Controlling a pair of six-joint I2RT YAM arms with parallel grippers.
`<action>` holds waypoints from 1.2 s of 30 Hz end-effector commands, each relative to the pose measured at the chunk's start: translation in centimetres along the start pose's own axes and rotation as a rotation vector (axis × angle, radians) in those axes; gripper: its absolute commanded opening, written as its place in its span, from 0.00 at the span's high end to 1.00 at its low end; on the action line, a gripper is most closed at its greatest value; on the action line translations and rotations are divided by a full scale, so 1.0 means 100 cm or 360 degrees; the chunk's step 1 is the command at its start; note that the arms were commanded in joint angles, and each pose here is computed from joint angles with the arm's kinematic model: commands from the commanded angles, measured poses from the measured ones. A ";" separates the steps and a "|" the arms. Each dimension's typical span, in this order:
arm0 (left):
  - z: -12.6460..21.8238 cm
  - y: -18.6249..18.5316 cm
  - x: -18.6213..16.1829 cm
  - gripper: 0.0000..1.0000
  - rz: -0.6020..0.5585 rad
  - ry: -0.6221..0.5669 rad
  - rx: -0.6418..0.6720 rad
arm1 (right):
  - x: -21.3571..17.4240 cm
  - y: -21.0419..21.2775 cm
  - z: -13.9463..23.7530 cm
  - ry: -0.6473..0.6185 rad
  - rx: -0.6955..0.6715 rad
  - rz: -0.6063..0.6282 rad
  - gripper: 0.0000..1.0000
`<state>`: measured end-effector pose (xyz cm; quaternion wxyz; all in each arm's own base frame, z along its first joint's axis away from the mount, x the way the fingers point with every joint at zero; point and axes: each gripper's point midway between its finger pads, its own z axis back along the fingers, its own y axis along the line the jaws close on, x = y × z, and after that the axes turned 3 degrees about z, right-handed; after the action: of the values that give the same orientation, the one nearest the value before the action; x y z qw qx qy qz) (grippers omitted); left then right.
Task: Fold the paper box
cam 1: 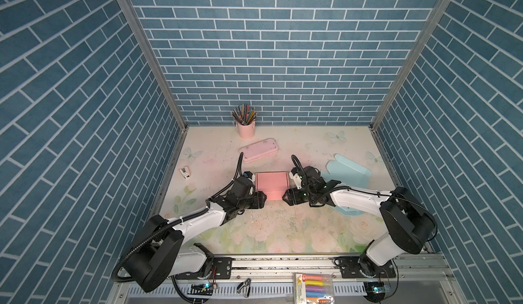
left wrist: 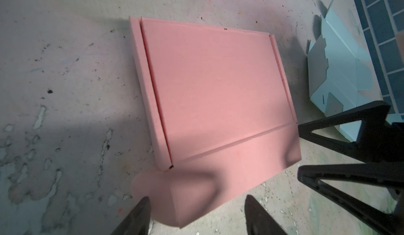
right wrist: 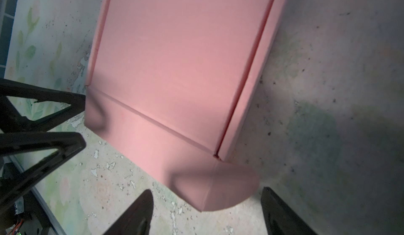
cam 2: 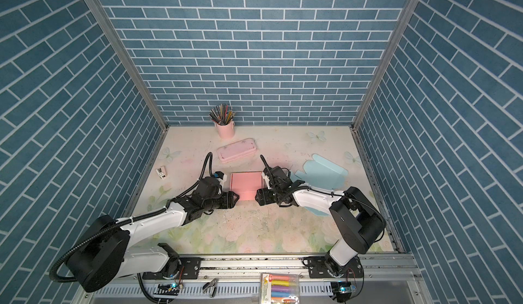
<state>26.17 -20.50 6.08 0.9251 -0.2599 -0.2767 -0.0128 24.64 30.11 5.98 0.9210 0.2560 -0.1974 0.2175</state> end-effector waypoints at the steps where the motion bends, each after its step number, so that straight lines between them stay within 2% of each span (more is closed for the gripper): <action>1: 0.001 -0.004 0.009 0.31 -0.0004 -0.0038 -0.0013 | 0.016 0.008 0.008 -0.0054 -0.0011 0.0013 0.21; 23: -0.004 -0.005 0.004 0.31 0.0015 -0.0025 -0.0058 | 0.010 0.023 -0.016 0.0026 0.0120 0.0008 0.22; 36: 0.001 -0.011 0.007 0.31 0.0021 -0.0044 -0.0099 | 0.015 0.035 -0.016 0.0014 0.0171 0.0022 0.23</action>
<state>26.56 -21.33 6.66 0.9165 -0.2814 -0.2838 -0.0158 24.44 33.13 6.18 0.9084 0.2886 -0.1846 0.2397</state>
